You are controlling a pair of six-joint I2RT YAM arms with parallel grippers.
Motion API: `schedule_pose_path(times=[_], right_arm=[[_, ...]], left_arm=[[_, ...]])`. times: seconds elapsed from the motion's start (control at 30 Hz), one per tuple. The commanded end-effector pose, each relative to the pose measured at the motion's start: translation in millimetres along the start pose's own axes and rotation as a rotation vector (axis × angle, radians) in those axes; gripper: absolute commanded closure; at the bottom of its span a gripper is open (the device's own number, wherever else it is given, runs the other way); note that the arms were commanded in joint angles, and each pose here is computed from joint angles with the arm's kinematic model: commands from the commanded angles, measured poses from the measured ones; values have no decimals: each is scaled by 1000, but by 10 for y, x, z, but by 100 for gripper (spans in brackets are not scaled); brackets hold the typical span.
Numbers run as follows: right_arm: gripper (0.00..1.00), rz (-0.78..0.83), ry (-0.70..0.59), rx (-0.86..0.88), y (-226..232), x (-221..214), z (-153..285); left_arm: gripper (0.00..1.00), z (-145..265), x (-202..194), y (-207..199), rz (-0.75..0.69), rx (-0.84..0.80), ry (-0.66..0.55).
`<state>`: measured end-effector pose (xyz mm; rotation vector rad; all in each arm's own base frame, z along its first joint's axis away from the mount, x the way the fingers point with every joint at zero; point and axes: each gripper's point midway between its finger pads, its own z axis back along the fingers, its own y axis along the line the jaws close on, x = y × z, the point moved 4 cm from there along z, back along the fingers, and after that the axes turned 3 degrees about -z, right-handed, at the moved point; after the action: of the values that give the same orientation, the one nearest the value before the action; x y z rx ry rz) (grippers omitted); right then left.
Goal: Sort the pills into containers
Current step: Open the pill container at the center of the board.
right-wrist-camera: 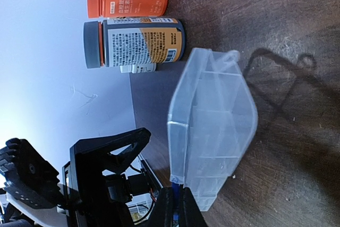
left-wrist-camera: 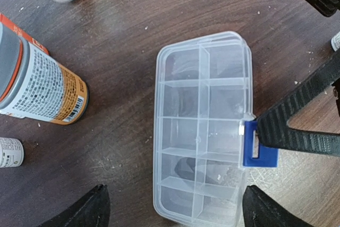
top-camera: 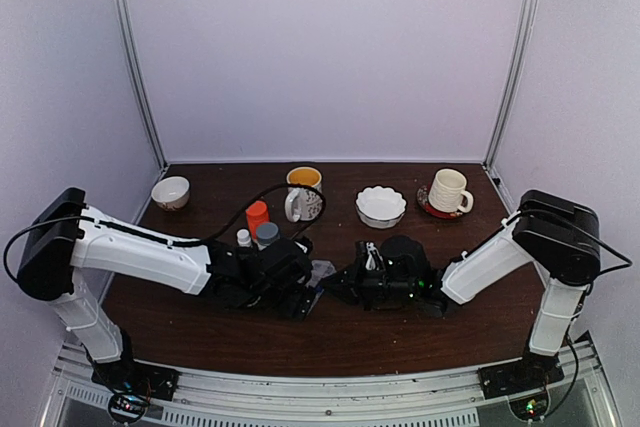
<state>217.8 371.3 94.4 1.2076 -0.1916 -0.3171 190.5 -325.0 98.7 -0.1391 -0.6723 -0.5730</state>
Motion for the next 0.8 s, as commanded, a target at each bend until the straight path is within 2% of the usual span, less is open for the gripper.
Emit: schedule_pose_path(times=[0.0, 0.33, 0.57, 0.77], right_arm=[[100, -2, -12, 62, 210, 28, 28], [100, 0, -14, 78, 318, 25, 72], [100, 4, -17, 88, 413, 32, 95], [100, 16, -24, 81, 458, 40, 115]], left_arm=[[10, -21, -25, 13, -67, 73, 24], [10, -33, -25, 61, -107, 166, 46], [10, -38, -38, 31, -105, 143, 48], [25, -5, -15, -50, -82, 64, 24]])
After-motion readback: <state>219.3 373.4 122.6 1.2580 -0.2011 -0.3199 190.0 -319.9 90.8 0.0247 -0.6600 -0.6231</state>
